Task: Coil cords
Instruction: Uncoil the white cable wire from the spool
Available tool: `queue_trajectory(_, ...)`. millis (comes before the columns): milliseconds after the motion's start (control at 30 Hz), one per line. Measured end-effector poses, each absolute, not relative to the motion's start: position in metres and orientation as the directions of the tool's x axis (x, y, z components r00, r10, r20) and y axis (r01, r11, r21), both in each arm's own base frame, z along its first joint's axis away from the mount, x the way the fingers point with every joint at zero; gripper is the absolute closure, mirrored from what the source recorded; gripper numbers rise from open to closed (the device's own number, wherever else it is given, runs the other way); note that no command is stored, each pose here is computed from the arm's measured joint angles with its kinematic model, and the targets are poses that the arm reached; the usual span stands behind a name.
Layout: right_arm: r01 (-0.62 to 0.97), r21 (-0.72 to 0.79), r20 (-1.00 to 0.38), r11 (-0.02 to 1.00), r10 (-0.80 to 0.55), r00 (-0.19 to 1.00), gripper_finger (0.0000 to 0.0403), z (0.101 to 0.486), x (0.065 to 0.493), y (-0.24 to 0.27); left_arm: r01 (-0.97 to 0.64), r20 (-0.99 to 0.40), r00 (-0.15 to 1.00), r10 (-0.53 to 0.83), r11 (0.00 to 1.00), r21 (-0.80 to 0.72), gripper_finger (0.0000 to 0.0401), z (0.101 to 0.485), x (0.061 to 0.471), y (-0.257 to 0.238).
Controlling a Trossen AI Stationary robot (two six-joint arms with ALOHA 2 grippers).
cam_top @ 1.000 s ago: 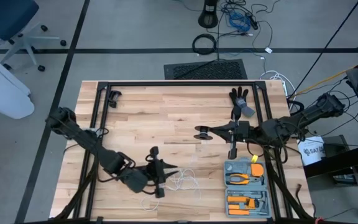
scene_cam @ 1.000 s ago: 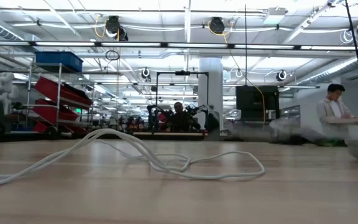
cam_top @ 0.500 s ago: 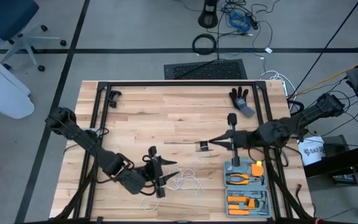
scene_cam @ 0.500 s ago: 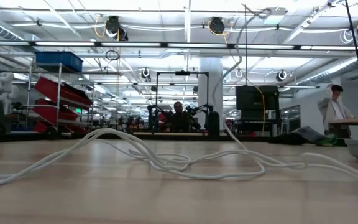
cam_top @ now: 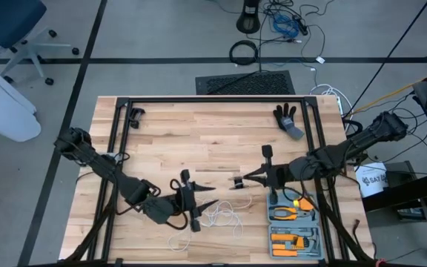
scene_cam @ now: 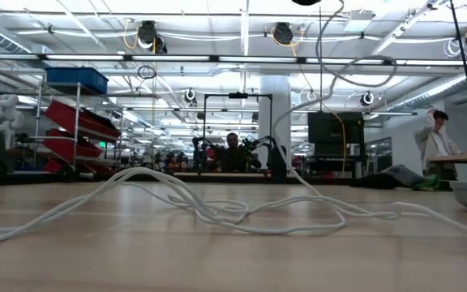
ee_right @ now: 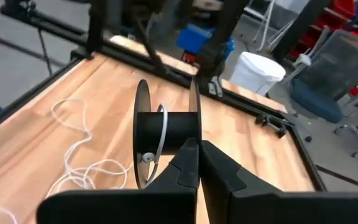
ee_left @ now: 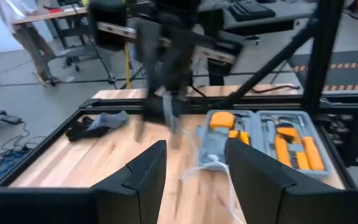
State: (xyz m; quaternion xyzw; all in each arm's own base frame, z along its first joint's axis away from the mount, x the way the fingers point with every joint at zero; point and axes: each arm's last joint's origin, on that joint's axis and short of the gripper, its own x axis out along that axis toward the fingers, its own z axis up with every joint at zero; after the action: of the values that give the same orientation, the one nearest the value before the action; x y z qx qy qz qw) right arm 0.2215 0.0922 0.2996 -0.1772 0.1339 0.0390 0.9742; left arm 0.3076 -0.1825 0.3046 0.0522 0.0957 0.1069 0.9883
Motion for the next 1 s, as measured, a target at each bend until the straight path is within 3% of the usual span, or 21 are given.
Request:
queue_trajectory(267, -0.335, -0.458, -0.327, 0.823, 0.194, 0.925, 0.0403, 0.293, 0.215, 0.112, -0.197, -0.180, 0.958, 0.221, 0.970, 0.142, 0.0225, 0.304, 0.310, -0.179)
queue_trajectory(767, -0.120, -0.614, -0.284, 0.780, -0.076, 0.956, 0.0403, 0.294, 0.213, 0.110, -0.128, -0.234, 0.958, 0.163, 0.980, 0.155, 0.0225, 0.276, 0.328, -0.185)
queue_trajectory(1000, -0.062, -0.655, -0.242, 0.753, -0.131, 0.961, 0.0403, 0.298, 0.213, 0.109, -0.220, -0.191, 0.957, 0.218, 0.975, 0.009, 0.0225, 0.247, 0.360, -0.176)
